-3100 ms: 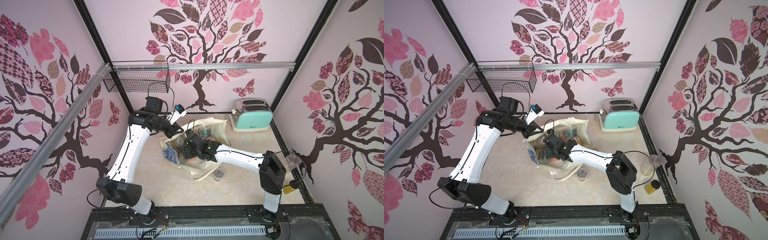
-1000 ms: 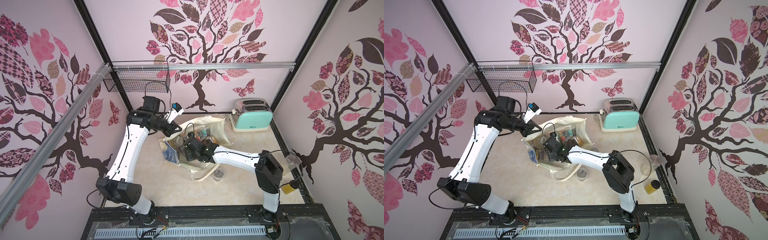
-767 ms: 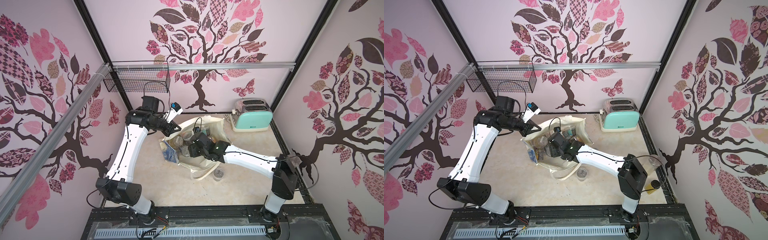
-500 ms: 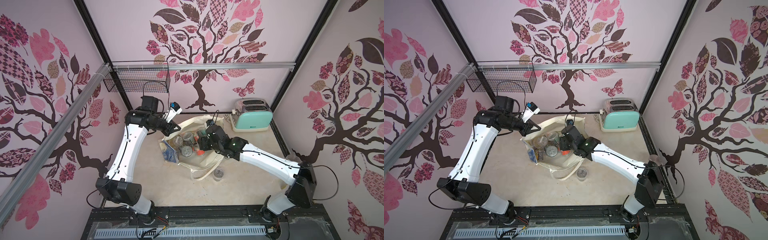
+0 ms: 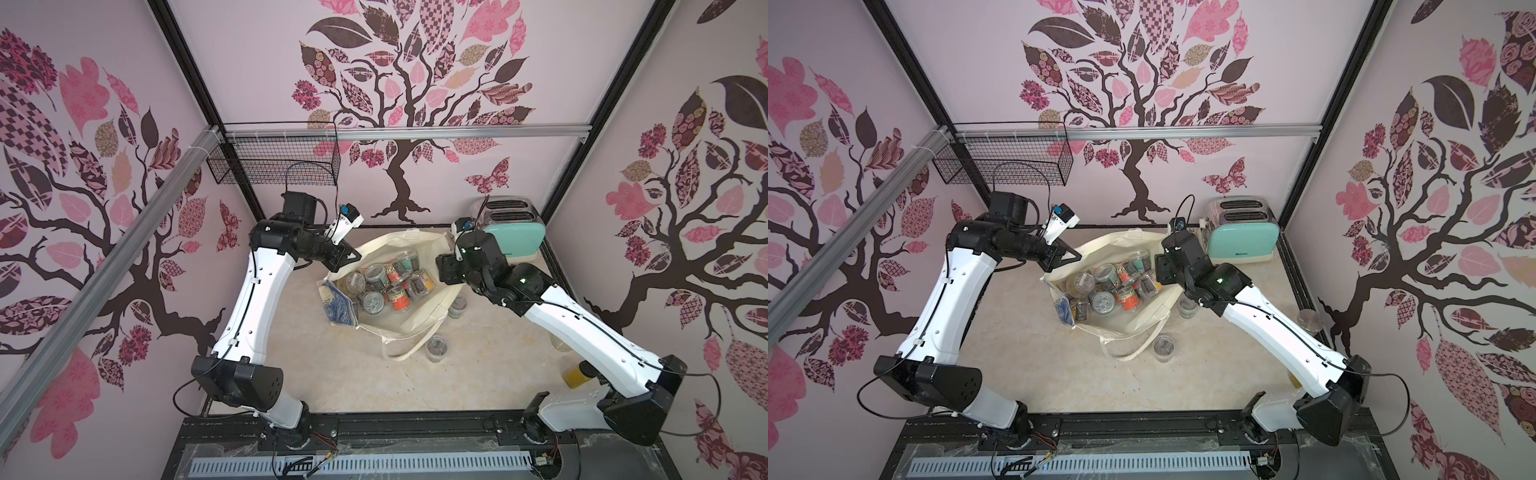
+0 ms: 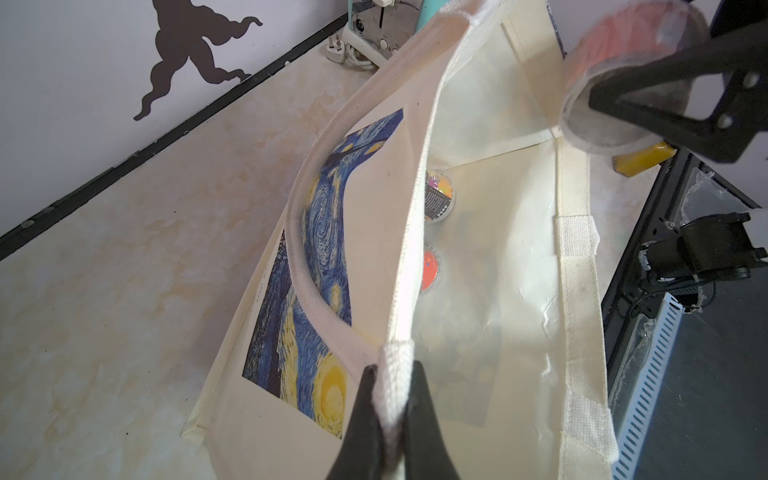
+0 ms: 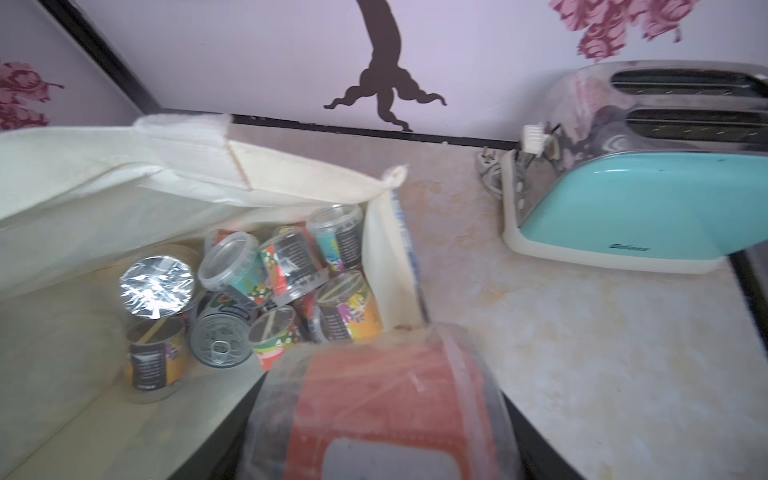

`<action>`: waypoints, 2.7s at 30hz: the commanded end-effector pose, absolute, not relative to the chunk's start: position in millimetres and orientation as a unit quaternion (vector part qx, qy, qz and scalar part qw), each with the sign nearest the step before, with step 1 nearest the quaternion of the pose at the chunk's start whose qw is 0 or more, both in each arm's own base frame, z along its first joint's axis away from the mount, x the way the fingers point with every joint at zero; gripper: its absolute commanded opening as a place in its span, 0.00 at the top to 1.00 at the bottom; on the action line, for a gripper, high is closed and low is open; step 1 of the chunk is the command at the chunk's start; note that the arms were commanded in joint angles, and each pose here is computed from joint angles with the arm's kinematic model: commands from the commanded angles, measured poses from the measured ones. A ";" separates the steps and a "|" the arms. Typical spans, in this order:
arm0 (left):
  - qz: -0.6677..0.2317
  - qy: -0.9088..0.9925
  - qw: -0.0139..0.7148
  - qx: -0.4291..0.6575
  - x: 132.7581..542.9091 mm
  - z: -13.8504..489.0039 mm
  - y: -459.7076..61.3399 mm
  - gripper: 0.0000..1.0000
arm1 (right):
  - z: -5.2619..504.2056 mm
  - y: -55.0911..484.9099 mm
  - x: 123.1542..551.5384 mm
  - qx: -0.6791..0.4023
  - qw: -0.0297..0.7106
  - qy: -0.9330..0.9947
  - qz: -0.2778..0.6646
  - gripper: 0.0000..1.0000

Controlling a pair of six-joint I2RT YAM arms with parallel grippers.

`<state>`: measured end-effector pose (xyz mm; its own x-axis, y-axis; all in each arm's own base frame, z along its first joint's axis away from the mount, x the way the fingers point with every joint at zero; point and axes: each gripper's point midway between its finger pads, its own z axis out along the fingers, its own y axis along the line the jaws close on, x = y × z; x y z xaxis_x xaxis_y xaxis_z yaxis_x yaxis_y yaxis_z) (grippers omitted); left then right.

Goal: Take out the seed jars from the canvas bag
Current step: Place the seed jar at the center of the board.

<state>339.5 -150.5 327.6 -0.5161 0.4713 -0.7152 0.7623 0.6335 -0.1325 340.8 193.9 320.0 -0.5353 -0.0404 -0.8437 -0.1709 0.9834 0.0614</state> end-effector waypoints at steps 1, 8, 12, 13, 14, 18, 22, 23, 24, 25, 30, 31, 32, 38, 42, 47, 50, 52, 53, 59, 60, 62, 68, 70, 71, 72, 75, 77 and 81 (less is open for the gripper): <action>-0.231 0.833 0.348 0.363 342.4 337.6 -151.1 1.00 | 335.6 139.0 337.3 -0.036 0.492 0.869 -0.028 0.34; -0.229 0.833 0.354 0.357 342.5 341.9 -148.0 1.00 | 280.1 66.1 345.5 0.085 0.440 0.893 -0.037 0.32; -0.225 0.834 0.359 0.354 340.5 344.5 -144.2 1.00 | 228.2 50.3 345.7 0.105 0.399 0.908 -0.070 0.33; -0.225 0.834 0.359 0.353 339.8 344.2 -143.3 1.00 | 212.3 46.8 345.2 0.105 0.381 0.915 -0.086 0.32; -0.224 0.834 0.358 0.354 338.8 343.6 -142.8 1.00 | 198.6 43.9 345.2 0.105 0.367 0.919 -0.099 0.32; -0.221 0.834 0.362 0.353 339.2 345.7 -140.5 1.00 | 155.7 33.3 342.7 0.111 0.322 0.931 -0.133 0.30; -0.227 0.833 0.360 0.354 338.4 345.5 -142.3 1.00 | 117.5 13.8 338.9 0.131 0.270 0.943 -0.146 0.28; -0.227 0.833 0.360 0.354 338.7 345.1 -142.3 1.00 | 111.3 8.9 337.8 0.134 0.262 0.943 -0.154 0.28; -0.226 0.833 0.360 0.354 339.0 345.2 -142.1 1.00 | 107.3 4.5 336.6 0.139 0.257 0.942 -0.164 0.28; -0.225 0.834 0.361 0.352 339.9 345.7 -141.5 1.00 | 102.6 0.9 335.0 0.141 0.252 0.942 -0.172 0.28; -0.225 0.834 0.359 0.352 339.6 346.3 -141.0 1.00 | 84.2 -19.1 329.3 0.152 0.224 0.938 -0.216 0.28; -0.225 0.835 0.359 0.352 339.4 345.9 -141.1 1.00 | 78.9 -21.7 328.1 0.150 0.217 0.938 -0.223 0.28; -0.223 0.835 0.359 0.351 339.9 346.1 -140.5 1.00 | 75.0 -23.5 327.4 0.146 0.214 0.938 -0.231 0.28; -0.230 0.834 0.357 0.352 339.6 345.8 -142.2 1.00 | 57.4 -28.3 317.7 0.140 0.184 0.941 -0.248 0.28; -0.233 0.836 0.353 0.349 341.6 343.7 -142.8 1.00 | 54.8 -32.4 313.8 0.134 0.179 0.939 -0.261 0.28; -0.233 0.836 0.353 0.349 343.4 343.8 -142.9 1.00 | 50.5 -29.5 313.3 0.132 0.170 0.943 -0.255 0.21; -0.233 0.836 0.353 0.351 342.7 343.3 -143.1 1.00 | 53.0 -23.9 316.6 0.138 0.167 0.947 -0.238 0.18; -0.231 0.836 0.352 0.352 342.3 342.4 -142.4 1.00 | 54.5 -18.3 319.4 0.142 0.168 0.950 -0.221 0.17; -0.230 0.837 0.351 0.351 342.6 341.8 -141.9 1.00 | 56.8 -15.2 321.1 0.148 0.171 0.951 -0.209 0.17; -0.229 0.837 0.349 0.353 341.3 339.9 -141.5 1.00 | 70.8 -8.8 329.0 0.159 0.189 0.951 -0.187 0.23; -0.230 0.838 0.348 0.351 342.1 339.1 -141.6 1.00 | 70.2 -9.2 329.5 0.157 0.187 0.951 -0.190 0.24; -0.233 0.838 0.348 0.351 342.4 339.2 -142.3 1.00 | 69.7 -11.4 328.6 0.153 0.180 0.950 -0.203 0.26; -0.235 0.837 0.347 0.352 341.1 339.4 -143.1 1.00 | 77.4 -26.1 325.3 0.131 0.173 0.941 -0.260 0.33; -0.237 0.836 0.347 0.353 340.8 339.8 -143.6 1.00 | 81.9 -32.8 323.5 0.124 0.171 0.935 -0.284 0.33; -0.238 0.836 0.346 0.353 340.8 339.6 -143.9 1.00 | 83.6 -35.2 322.4 0.122 0.170 0.933 -0.294 0.33; -0.240 0.836 0.347 0.352 340.8 339.9 -144.5 1.00 | 85.9 -37.8 321.6 0.120 0.170 0.930 -0.304 0.33; -0.246 0.834 0.346 0.352 341.0 340.2 -146.3 1.00 | 91.4 -45.1 317.4 0.102 0.163 0.916 -0.353 0.33; -0.249 0.834 0.344 0.351 341.2 339.6 -146.7 1.00 | 91.4 -50.2 312.9 0.089 0.149 0.905 -0.389 0.33; -0.255 0.834 0.340 0.351 341.2 337.5 -148.4 1.00 | 75.0 -47.9 305.3 0.068 0.118 0.903 -0.408 0.32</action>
